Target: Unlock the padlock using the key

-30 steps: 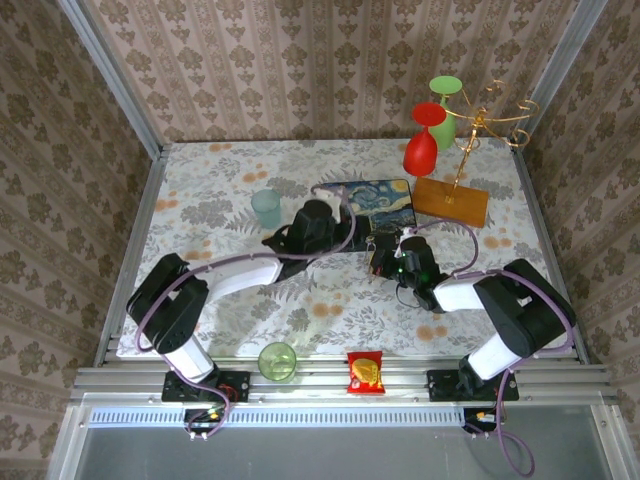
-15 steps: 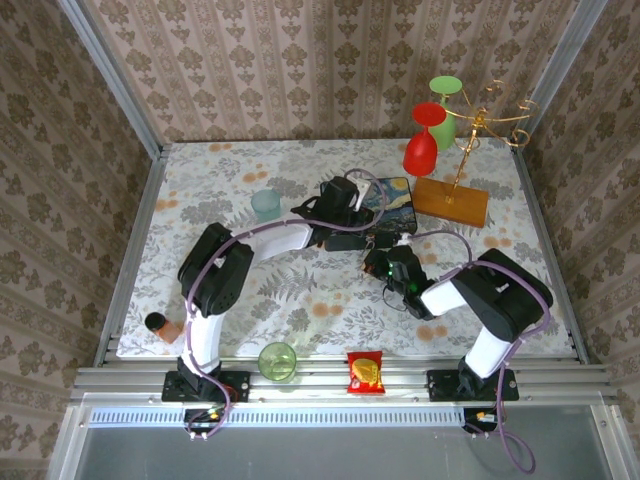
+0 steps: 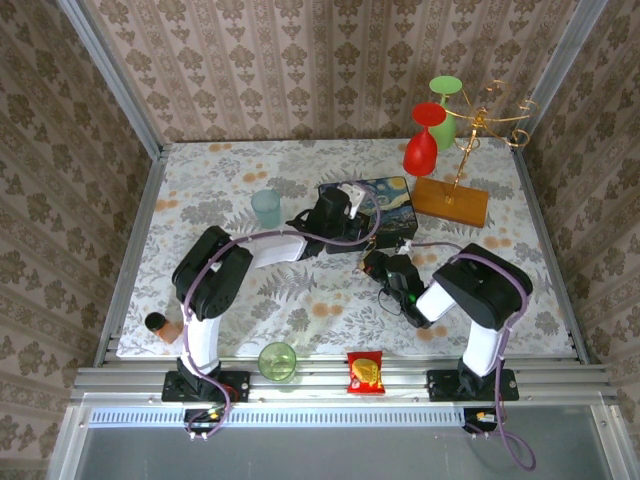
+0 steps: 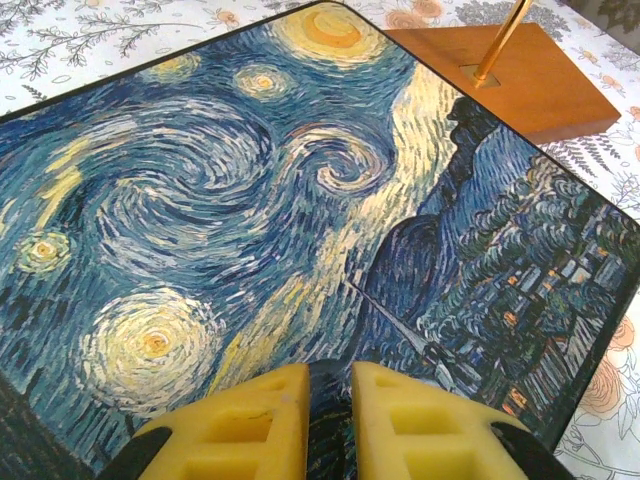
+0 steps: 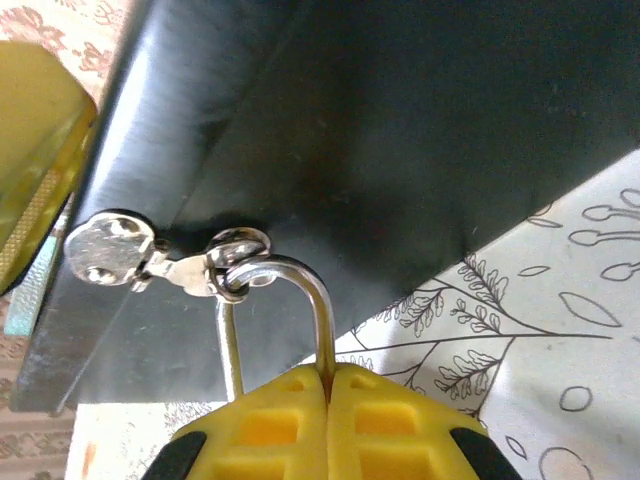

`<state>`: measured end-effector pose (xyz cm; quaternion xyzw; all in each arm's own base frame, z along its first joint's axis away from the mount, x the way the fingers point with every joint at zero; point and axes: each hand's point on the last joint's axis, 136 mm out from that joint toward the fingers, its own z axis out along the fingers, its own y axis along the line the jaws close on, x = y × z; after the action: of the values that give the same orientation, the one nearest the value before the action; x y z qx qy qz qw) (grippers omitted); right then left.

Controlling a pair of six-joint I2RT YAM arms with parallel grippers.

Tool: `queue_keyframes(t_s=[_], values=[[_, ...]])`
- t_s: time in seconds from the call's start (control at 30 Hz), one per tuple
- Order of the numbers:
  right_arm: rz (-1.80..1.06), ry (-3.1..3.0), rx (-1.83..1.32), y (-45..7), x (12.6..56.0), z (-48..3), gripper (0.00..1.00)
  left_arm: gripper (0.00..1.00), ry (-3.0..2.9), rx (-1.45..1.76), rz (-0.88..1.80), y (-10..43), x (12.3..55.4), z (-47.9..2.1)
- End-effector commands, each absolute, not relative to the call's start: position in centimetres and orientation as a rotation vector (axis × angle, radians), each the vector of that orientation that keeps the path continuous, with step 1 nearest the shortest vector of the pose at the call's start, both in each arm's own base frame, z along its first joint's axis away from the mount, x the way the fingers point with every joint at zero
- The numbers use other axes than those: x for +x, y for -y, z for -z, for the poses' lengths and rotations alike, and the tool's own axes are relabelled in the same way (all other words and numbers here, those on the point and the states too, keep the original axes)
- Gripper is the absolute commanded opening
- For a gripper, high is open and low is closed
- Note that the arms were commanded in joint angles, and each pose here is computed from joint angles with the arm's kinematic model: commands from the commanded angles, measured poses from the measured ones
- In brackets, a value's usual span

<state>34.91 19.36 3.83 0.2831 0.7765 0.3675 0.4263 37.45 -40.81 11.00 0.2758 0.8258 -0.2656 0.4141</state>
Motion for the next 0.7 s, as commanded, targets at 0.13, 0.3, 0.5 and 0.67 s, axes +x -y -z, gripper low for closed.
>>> queue_keyframes(t_s=[0.13,0.3,0.5,0.67], values=[[-0.919,-1.805,0.832,-18.2,36.0,-4.4,0.00,0.18,-2.283,0.784,0.547,37.0,34.3,-3.5],[-0.843,-1.781,0.856,-16.6,35.9,-5.1,0.00,0.18,-2.263,0.802,0.581,37.1,33.8,-3.4],[-0.897,-1.737,0.880,-16.4,36.6,-5.5,0.00,0.18,-2.250,0.809,0.582,36.9,33.5,-3.4],[-0.909,-1.716,0.835,-16.4,36.9,-7.2,0.00,0.17,-2.248,0.818,0.569,36.7,33.5,-3.5]])
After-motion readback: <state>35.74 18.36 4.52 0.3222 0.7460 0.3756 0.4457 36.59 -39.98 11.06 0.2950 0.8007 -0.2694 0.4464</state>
